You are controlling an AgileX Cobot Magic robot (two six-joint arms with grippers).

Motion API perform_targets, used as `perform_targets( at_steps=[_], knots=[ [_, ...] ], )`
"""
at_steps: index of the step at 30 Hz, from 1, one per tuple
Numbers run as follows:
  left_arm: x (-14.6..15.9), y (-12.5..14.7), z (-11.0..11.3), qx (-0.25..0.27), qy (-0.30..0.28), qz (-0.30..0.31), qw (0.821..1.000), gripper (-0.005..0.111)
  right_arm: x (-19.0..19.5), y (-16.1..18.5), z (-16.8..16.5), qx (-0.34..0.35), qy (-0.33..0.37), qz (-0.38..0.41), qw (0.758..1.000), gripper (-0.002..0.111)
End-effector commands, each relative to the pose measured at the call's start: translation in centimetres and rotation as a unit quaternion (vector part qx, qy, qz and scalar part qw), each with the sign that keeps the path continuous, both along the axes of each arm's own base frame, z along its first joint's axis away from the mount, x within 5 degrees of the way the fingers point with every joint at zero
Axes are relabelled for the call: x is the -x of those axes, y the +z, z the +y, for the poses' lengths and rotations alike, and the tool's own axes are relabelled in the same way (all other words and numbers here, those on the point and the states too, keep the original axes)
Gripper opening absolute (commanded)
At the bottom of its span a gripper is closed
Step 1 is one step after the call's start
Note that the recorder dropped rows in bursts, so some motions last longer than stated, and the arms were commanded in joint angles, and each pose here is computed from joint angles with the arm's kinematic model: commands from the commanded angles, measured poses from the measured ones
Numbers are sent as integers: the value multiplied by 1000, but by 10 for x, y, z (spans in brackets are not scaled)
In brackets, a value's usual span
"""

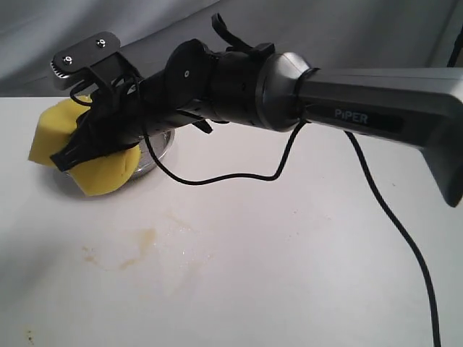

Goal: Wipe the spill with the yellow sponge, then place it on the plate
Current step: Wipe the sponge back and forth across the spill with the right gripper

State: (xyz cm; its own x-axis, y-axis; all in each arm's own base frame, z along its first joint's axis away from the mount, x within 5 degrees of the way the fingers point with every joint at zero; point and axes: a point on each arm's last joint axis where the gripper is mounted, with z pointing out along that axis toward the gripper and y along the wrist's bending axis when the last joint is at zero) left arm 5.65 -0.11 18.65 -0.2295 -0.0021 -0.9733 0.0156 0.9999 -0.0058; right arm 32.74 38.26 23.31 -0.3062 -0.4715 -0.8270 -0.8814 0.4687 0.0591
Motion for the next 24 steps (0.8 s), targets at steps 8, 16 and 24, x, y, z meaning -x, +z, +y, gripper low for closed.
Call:
perform_targets(
  at_steps=[8, 16, 24],
  knots=[
    [-1, -1, 0, 2, -3, -1, 1000, 0, 0, -55, -39, 113, -30, 73, 990, 0],
    [-1, -1, 0, 2, -3, -1, 1000, 0, 9, -91, -57, 115, -102, 126, 980, 0],
    [-1, -1, 0, 3, -3, -1, 1000, 0, 14, -128, -46, 70, -155, 239, 956, 0]
  ],
)
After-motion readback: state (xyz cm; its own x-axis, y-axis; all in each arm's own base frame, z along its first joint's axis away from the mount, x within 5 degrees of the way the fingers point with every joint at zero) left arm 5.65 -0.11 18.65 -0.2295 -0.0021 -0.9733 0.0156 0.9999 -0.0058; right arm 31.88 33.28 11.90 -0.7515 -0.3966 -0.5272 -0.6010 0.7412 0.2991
